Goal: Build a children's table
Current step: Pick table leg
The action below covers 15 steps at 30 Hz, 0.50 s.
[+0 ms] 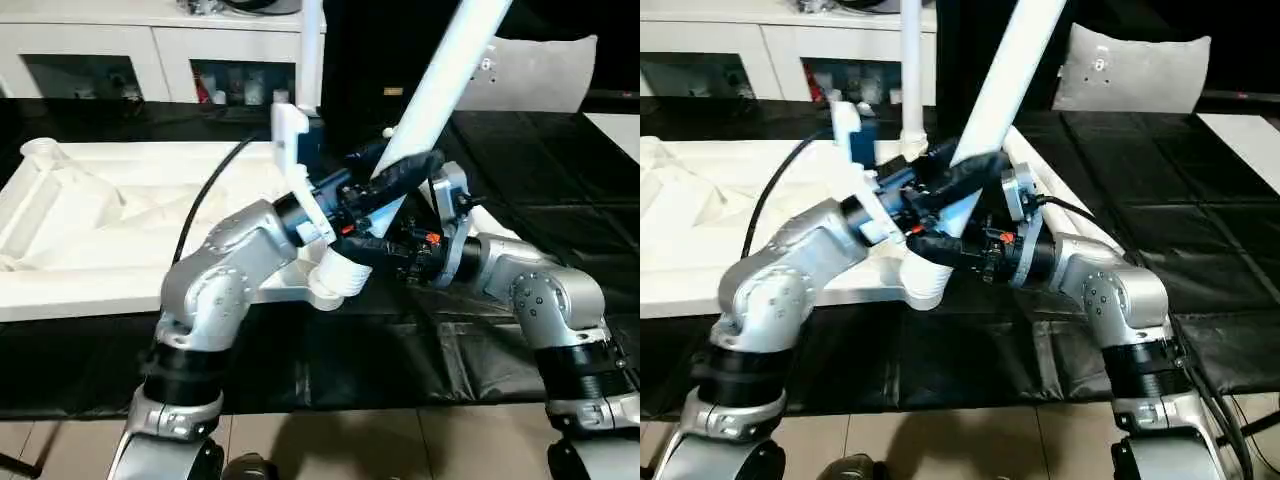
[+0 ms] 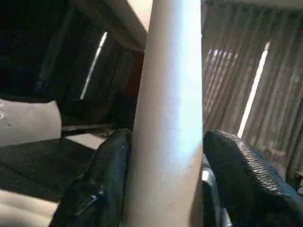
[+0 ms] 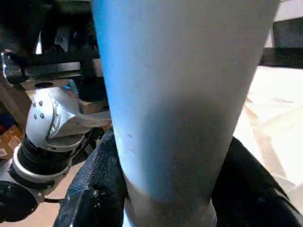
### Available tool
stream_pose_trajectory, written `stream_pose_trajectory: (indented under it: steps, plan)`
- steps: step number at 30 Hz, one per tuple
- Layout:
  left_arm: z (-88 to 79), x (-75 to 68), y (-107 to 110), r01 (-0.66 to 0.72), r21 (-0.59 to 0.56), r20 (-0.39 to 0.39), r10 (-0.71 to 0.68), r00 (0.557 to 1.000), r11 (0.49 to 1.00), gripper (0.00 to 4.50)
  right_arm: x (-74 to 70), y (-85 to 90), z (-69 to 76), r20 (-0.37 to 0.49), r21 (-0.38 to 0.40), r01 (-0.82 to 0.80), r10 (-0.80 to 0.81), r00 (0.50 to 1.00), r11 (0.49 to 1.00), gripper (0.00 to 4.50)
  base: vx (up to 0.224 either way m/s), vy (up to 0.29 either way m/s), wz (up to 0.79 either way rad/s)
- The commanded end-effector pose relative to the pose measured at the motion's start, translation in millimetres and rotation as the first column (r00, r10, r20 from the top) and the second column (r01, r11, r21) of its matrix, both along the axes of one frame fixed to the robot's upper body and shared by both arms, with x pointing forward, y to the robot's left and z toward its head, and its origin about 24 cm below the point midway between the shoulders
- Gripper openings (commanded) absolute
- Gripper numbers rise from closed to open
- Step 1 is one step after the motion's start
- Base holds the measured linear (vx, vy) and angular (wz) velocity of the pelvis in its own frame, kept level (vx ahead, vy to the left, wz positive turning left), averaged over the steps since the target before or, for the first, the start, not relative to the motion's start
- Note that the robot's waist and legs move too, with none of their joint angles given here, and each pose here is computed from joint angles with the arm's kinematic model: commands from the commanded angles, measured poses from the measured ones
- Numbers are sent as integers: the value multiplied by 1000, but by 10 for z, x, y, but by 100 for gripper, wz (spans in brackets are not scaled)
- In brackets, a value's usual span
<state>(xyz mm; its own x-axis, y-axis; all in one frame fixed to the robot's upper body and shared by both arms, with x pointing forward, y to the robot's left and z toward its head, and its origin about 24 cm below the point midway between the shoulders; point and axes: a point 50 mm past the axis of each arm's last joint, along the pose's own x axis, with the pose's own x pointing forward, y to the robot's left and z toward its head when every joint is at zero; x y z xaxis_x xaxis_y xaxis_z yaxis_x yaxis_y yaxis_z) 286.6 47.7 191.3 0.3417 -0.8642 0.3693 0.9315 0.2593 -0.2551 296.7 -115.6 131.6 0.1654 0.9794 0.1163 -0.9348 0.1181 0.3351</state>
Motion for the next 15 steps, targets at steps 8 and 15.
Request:
stream_pose_trajectory:
  steps: [8,15]
  plan:
    - [60,-201,-192,166,22,77,-167,983,986,379,18,-68,-147,-46,-55,144,-146,988,988,193,0,0,0]
    - [113,57,25,-24,-134,-1,24,1000,991,397,85,-173,-204,-56,-30,319,-320,946,947,193,0,0,0]
